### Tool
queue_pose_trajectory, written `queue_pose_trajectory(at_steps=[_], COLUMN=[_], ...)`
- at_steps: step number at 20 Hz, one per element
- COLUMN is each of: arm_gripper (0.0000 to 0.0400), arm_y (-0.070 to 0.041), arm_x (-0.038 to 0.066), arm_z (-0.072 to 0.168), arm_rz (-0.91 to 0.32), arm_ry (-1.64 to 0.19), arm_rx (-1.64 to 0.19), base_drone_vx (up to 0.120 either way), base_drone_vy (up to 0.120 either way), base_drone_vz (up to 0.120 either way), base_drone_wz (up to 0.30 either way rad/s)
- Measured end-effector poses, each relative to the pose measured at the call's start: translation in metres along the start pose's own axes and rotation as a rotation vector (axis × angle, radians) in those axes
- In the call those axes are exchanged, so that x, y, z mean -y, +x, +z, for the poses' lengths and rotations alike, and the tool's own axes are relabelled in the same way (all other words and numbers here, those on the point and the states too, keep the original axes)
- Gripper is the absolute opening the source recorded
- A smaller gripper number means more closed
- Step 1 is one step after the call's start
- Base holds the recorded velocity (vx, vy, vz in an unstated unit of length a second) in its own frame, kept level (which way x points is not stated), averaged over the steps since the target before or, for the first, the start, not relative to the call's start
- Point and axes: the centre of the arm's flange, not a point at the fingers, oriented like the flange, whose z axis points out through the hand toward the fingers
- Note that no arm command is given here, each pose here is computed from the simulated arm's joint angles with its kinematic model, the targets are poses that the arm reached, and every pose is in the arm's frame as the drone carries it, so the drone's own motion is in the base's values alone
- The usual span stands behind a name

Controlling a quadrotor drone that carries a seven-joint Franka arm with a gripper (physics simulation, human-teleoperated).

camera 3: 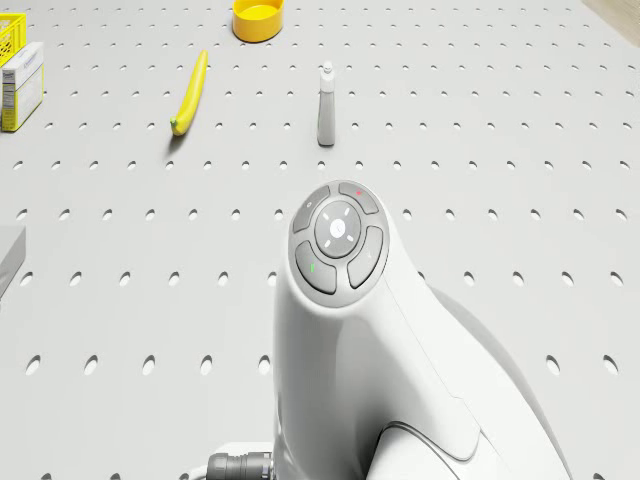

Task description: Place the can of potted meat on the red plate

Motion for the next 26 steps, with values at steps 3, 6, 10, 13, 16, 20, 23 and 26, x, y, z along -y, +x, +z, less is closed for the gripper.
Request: queue_pose_trajectory(at_steps=[3, 6, 10, 13, 16, 20, 23, 26], arm_gripper=[0.0286, 0.0286, 0.0286, 0.0286, 0.0285, 0.0285, 0.0285, 0.0285], arm_y=[0.000, 0.000, 0.000, 0.000, 0.000, 0.000, 0.000, 0.000], arm_x=[0.000, 0.000, 0.000, 0.000, 0.000, 0.000, 0.000, 0.000], arm_z=[0.000, 0.000, 0.000, 0.000, 0.000, 0.009, 0.021, 0.034], arm_rz=[0.000, 0.000, 0.000, 0.000, 0.000, 0.000, 0.001, 0.001], arm_ry=[0.000, 0.000, 0.000, 0.000, 0.000, 0.000, 0.000, 0.000], arm_rx=[0.000, 0.000, 0.000, 0.000, 0.000, 0.000, 0.000, 0.000], base_drone_vx=[0.000, 0.000, 0.000, 0.000, 0.000, 0.000, 0.000, 0.000], base_drone_vy=[-0.120, -0.120, -0.120, -0.120, -0.120, 0.000, 0.000, 0.000], base_drone_vz=[0.000, 0.000, 0.000, 0.000, 0.000, 0.000, 0.000, 0.000], base_drone_wz=[0.000, 0.000, 0.000, 0.000, 0.000, 0.000, 0.000, 0.000])
